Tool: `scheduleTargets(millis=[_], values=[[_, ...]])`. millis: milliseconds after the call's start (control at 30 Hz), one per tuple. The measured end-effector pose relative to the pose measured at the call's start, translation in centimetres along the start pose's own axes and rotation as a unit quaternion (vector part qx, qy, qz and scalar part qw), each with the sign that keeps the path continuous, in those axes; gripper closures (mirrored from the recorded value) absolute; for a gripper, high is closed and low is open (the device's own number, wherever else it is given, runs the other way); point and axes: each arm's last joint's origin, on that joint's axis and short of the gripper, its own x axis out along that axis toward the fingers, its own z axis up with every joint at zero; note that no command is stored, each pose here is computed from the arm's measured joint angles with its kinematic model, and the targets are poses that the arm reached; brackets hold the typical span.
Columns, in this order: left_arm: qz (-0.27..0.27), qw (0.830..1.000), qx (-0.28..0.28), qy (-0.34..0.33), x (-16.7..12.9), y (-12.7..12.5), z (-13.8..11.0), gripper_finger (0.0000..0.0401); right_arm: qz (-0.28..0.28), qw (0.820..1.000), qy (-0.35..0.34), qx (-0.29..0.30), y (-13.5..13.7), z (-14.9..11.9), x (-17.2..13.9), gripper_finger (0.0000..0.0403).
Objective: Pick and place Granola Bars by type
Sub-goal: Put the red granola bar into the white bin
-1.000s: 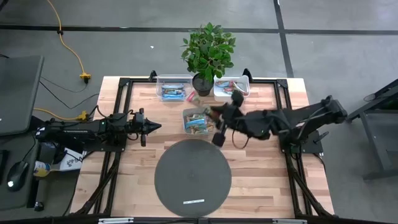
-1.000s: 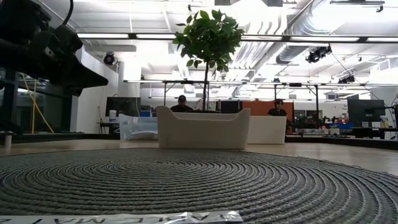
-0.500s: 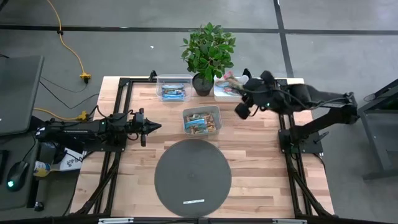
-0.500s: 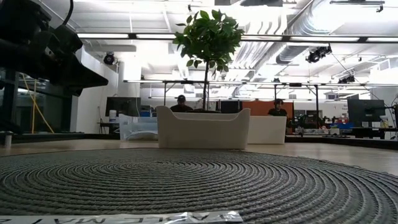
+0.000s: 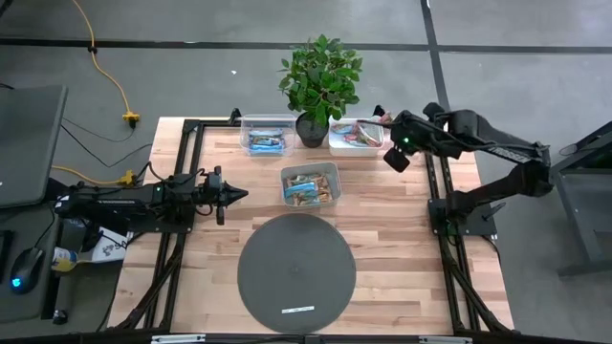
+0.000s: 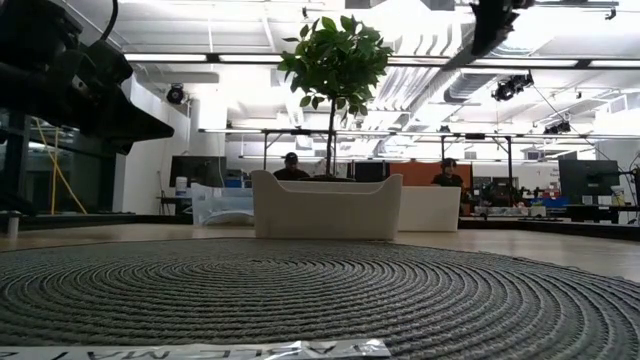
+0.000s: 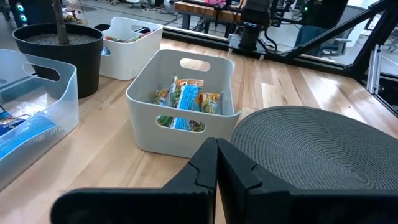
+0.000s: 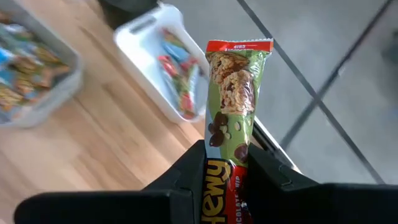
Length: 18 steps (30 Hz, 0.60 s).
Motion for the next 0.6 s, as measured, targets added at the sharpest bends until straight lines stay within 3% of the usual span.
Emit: scheduleTargets(millis=[367, 600], values=[[0.0, 1.0, 0.0, 0.0, 0.0, 0.0, 0.0, 0.04, -0.026, 0.996, 0.054, 0.068, -2.7, 0.0, 1.7, 0.0329], [0.0, 1.0, 0.0, 0.0, 0.0, 0.0, 0.0, 0.04, -0.027, 0.991, 0.125, 0.031, -1.6, -2.7, 6.0, 0.0329]])
